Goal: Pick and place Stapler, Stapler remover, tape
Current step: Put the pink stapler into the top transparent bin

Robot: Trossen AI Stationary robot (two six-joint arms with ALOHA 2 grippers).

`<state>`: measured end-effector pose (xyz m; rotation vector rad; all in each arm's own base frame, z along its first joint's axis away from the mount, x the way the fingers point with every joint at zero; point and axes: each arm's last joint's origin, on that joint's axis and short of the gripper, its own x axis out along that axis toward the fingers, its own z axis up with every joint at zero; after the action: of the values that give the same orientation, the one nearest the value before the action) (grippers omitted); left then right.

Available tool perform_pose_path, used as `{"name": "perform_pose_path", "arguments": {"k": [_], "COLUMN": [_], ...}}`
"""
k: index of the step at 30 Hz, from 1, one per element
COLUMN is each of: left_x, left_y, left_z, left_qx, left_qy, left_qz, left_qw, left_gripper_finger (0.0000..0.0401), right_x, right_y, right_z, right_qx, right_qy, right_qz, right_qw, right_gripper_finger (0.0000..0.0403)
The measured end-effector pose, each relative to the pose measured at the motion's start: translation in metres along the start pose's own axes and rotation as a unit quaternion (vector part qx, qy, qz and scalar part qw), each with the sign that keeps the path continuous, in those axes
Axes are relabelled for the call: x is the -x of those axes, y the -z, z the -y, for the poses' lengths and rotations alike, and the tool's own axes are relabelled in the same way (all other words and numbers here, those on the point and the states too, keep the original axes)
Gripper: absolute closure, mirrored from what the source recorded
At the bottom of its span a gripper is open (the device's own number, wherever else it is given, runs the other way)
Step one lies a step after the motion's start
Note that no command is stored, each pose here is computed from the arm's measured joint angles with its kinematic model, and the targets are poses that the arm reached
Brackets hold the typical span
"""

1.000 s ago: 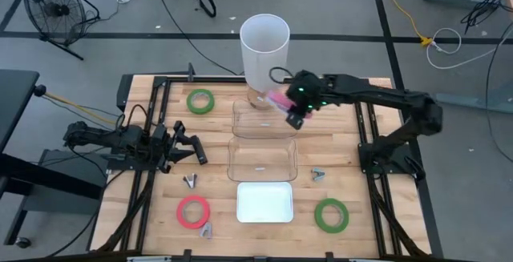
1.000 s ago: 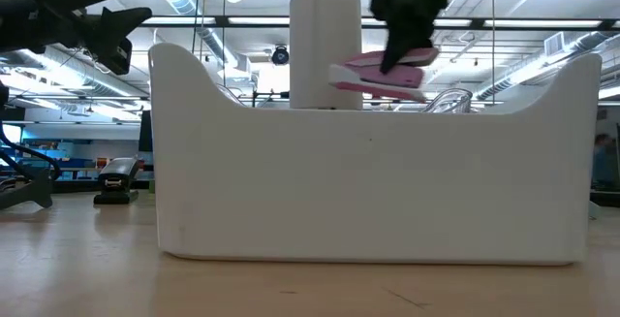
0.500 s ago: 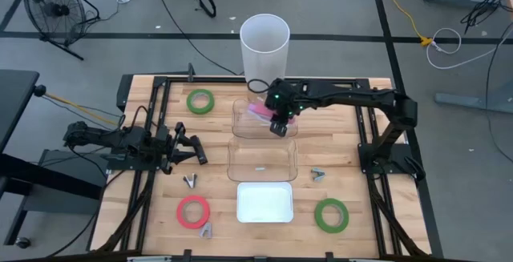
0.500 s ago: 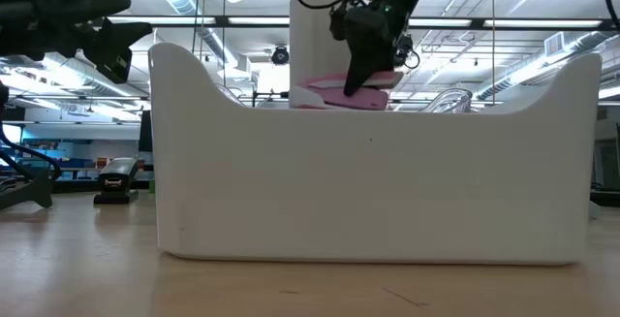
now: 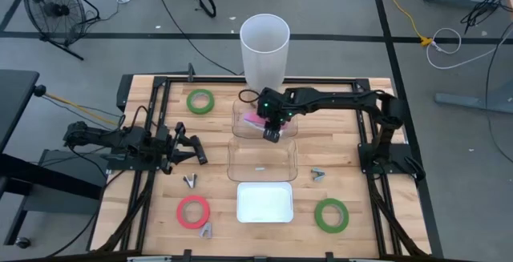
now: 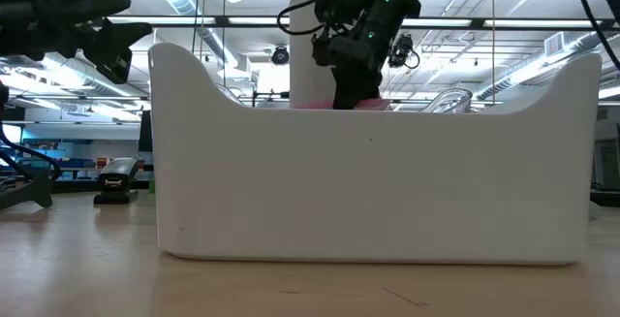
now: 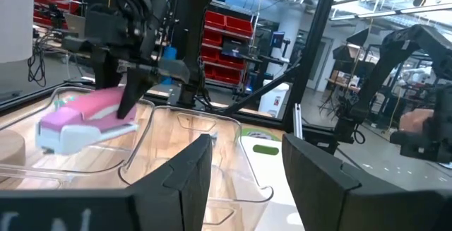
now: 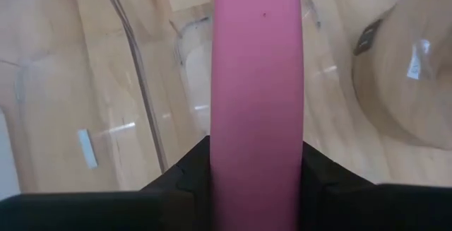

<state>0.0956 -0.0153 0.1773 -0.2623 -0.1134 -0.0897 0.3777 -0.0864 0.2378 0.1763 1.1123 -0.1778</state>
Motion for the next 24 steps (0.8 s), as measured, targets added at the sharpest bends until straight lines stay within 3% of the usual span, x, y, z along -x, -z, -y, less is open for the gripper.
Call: {"name": "perform_pose_path", "arguments": {"k": [14,24], "left_x": [0.000,0.000], "left_y": [0.000,0.000], "left_z": [0.000,0.000], "left_qx": [0.001,0.004], "left_qy": [0.000,0.000], "left_qz": [-0.001,-0.001], "left_qw": [1.000,1.000], "left_gripper_finger": [0.0224,0.0224], "right_x": [-0.030,-0.031], "right_y": [0.002,0.001], "right_z": [-0.014,-0.013], "right_qx": [0.017,0.006], "right_qy": [-0.004,-0.004], "right_qz": [-0.022,-0.021], "right_qw": [1.000,1.000], "right_gripper_finger": [0.0283,0.0283]}}
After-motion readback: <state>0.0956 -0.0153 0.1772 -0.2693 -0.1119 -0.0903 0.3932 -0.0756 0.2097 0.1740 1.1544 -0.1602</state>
